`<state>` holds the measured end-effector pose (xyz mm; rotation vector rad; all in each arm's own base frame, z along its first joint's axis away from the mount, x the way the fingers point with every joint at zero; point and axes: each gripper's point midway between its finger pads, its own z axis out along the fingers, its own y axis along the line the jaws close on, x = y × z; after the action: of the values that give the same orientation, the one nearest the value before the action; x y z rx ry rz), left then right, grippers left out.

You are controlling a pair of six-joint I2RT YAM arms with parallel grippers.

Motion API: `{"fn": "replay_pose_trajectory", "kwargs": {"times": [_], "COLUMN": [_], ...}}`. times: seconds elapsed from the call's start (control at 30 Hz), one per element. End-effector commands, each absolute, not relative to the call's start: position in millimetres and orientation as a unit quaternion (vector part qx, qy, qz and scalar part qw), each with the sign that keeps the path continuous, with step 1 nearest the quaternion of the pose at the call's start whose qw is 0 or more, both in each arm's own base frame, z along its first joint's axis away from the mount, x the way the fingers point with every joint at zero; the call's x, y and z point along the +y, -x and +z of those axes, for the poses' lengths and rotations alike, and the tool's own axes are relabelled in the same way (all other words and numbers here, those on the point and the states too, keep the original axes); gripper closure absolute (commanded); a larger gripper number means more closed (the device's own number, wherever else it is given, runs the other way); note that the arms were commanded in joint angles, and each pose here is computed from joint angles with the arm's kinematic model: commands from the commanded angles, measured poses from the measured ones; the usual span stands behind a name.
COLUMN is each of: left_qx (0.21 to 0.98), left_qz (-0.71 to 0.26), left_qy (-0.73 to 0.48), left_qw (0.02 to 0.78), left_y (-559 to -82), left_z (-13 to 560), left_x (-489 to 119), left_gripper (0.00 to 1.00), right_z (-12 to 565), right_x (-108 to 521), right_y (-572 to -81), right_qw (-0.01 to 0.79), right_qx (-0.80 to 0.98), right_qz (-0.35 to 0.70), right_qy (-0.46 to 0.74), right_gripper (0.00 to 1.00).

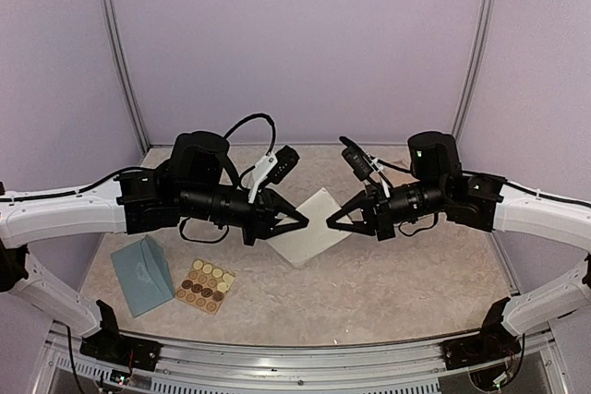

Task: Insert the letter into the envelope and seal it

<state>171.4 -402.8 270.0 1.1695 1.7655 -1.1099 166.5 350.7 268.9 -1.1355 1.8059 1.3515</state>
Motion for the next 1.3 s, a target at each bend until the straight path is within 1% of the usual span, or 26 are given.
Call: {"fn": "replay_pose_trajectory", "kwargs": {"times": [0.0, 0.03, 0.1, 0.2, 0.23, 0.3, 0.33, 0.4, 0.5, 0.6, 0.73, 0.87, 1.03, 1.07, 1.13, 1.27], "left_qx": [0.683, 0.689, 0.695, 0.676, 0.665, 0.647, 0.636, 0.615, 0.589, 0.582, 0.58, 0.573, 0.567, 0.567, 0.567, 0.571], "left_qz": [-0.444, -0.445, -0.445, -0.466, -0.477, -0.495, -0.505, -0.523, -0.548, -0.561, -0.571, -0.578, -0.583, -0.583, -0.582, -0.579], "left_qy": [-0.447, -0.436, -0.413, -0.365, -0.349, -0.317, -0.303, -0.278, -0.257, -0.254, -0.257, -0.258, -0.265, -0.266, -0.267, -0.268], "left_qw": [0.369, 0.371, 0.386, 0.438, 0.457, 0.486, 0.499, 0.521, 0.535, 0.531, 0.521, 0.521, 0.518, 0.518, 0.518, 0.517], "left_y": [-169, -171, -177, -187, -188, -191, -192, -193, -189, -186, -183, -179, -176, -176, -175, -176], "left_z": [276, 274, 274, 296, 308, 322, 330, 345, 360, 362, 360, 360, 362, 361, 361, 357], "left_x": [-405, -405, -402, -396, -392, -385, -382, -375, -368, -368, -369, -368, -368, -368, -368, -368], "left_gripper": [1.0, 1.0, 1.0, 1.0, 1.0, 1.0, 1.0, 1.0, 1.0, 1.0, 1.0, 1.0, 1.0, 1.0, 1.0, 1.0], "right_z": [273, 276, 283, 291, 295, 301, 305, 312, 317, 322, 334, 341, 349, 350, 352, 356], "right_x": [351, 349, 345, 334, 330, 324, 323, 323, 330, 340, 352, 363, 379, 380, 383, 384], "right_y": [-178, -184, -193, -207, -211, -212, -210, -205, -197, -191, -183, -177, -172, -172, -171, -173], "right_qw": [0.334, 0.347, 0.376, 0.423, 0.437, 0.455, 0.459, 0.459, 0.449, 0.439, 0.437, 0.429, 0.418, 0.418, 0.419, 0.424], "right_qx": [0.694, 0.699, 0.704, 0.709, 0.707, 0.695, 0.683, 0.661, 0.633, 0.617, 0.589, 0.563, 0.544, 0.542, 0.536, 0.532], "right_qz": [0.483, 0.475, 0.466, 0.462, 0.467, 0.49, 0.508, 0.543, 0.583, 0.602, 0.625, 0.648, 0.662, 0.664, 0.666, 0.668], "right_qy": [0.417, 0.407, 0.382, 0.324, 0.301, 0.264, 0.254, 0.24, 0.239, 0.254, 0.269, 0.281, 0.3, 0.303, 0.307, 0.302], "right_gripper": [1.0, 0.98, 0.8, 0.38, 0.27, 0.13, 0.09, 0.05, 0.03, 0.03, 0.06, 0.13, 0.24, 0.27, 0.38, 0.65]}}
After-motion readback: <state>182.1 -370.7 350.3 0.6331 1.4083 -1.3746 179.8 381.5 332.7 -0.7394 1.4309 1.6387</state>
